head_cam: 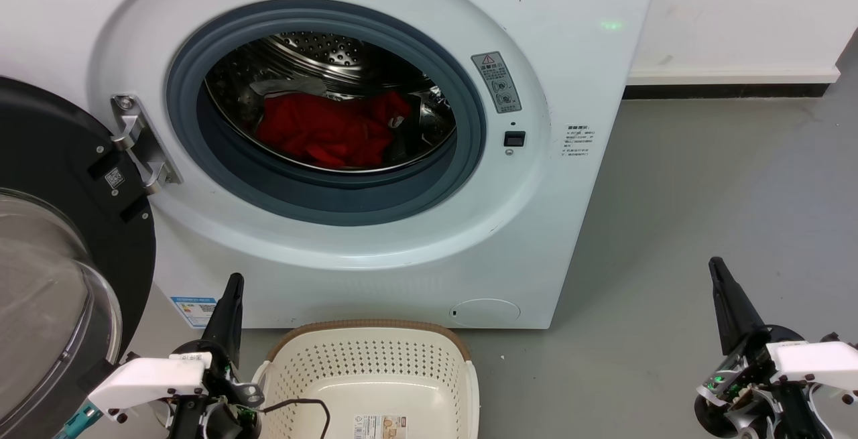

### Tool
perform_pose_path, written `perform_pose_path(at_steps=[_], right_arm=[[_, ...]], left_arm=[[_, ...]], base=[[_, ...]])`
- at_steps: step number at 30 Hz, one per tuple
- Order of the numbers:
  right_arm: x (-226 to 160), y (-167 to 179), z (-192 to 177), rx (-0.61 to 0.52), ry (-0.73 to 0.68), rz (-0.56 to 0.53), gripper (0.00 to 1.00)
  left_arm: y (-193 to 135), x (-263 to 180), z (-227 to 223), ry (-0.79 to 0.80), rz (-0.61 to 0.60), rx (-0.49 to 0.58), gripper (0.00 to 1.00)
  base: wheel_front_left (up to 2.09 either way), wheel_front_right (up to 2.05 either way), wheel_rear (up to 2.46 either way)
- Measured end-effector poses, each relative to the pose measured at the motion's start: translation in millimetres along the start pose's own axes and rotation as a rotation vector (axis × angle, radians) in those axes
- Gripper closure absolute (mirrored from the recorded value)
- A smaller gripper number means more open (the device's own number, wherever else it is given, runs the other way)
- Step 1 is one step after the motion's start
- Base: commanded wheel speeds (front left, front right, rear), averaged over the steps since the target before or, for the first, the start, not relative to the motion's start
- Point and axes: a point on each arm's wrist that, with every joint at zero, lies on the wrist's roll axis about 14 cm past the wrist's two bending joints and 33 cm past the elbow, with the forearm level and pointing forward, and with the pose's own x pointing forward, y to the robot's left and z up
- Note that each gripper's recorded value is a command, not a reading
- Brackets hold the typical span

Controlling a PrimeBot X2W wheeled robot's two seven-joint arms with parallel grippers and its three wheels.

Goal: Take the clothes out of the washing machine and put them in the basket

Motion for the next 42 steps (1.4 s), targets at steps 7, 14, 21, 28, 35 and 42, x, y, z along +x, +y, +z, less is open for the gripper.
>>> perform_pose_path(at_steps=[7, 14, 21, 28, 35, 42], right_arm=[[0.0, 0.0, 0.0, 0.000, 0.000, 0.000, 1.00], [0.0, 0.0, 0.0, 0.000, 0.000, 0.000, 1.00], [0.0, 0.0, 0.0, 0.000, 0.000, 0.000, 1.00], [-3.0, -8.4, 0.2, 0.002, -0.001, -0.025, 0.00], [-9.1, -18.9, 0.1, -0.010, -0.016, -0.056, 0.00], [-10.2, -15.8, -1.1, -0.078, -0.025, -0.048, 0.00]], left_arm=[[0.0, 0.0, 0.0, 0.000, 0.000, 0.000, 1.00], [0.0, 0.0, 0.0, 0.000, 0.000, 0.000, 1.00], [0.0, 0.0, 0.0, 0.000, 0.000, 0.000, 1.00], [8.4, -2.9, -0.6, 0.001, 0.025, -0.002, 0.00], [20.3, -8.1, -8.0, 0.008, 0.060, 0.010, 0.00], [10.9, -5.1, -13.0, 0.008, 0.032, 0.068, 0.00]], base=[[0.00, 0.00, 0.00], [0.00, 0.00, 0.00], [0.00, 0.00, 0.00], [0.00, 0.00, 0.00], [0.00, 0.00, 0.00], [0.00, 0.00, 0.00]])
